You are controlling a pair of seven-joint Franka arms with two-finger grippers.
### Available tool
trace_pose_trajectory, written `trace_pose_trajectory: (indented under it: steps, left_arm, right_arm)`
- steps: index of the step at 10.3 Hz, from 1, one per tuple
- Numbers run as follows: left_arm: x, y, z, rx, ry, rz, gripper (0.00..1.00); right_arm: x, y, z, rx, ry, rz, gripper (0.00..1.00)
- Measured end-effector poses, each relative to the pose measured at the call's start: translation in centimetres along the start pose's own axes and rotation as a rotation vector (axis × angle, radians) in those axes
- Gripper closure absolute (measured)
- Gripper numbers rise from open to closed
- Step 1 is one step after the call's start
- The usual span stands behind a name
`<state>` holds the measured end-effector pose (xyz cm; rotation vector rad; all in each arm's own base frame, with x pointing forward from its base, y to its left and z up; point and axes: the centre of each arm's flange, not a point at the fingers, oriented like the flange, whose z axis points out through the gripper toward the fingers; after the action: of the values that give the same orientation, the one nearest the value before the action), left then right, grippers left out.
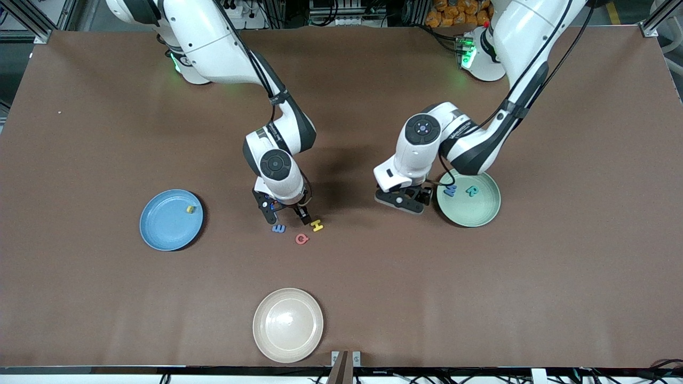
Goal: Sort upper and lower case letters into plates
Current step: 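Grasp the blue 9 with the right gripper while the left gripper returns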
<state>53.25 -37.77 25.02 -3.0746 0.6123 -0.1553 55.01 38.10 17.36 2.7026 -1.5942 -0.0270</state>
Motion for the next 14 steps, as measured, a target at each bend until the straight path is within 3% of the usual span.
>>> trace_pose_trajectory:
  steps: [3,8,9,12,13,14]
  left_arm:
    - [1.3,0.9,1.0,0.009,0.033,0.047,0.00]
    - [2.9,3.3,1.3,0.015,0.185,0.192,0.00]
    - [3.2,3.8,1.1,0.015,0.197,0.220,0.00]
    - [3.8,2.8,0.9,0.019,0.218,0.294,0.00]
    - [3.8,2.7,1.3,0.016,0.215,0.296,0.00]
    - [3.7,2.8,1.7,0.012,0.212,0.297,0.00]
  right_arm:
    - [0.1,0.0,0.0,-0.003,0.001,0.005,0.00]
    - [0.0,0.5,0.5,-0.019,0.003,0.003,0.01]
    - [0.0,0.3,0.3,-0.010,0.002,0.002,0.11]
    - [-0.1,0.1,-0.6,0.006,-0.001,0.003,0.62]
    - [-0.1,0.0,-0.7,0.007,0.000,0.004,0.74]
    - [0.0,0.0,-0.8,0.009,0.001,0.005,0.73]
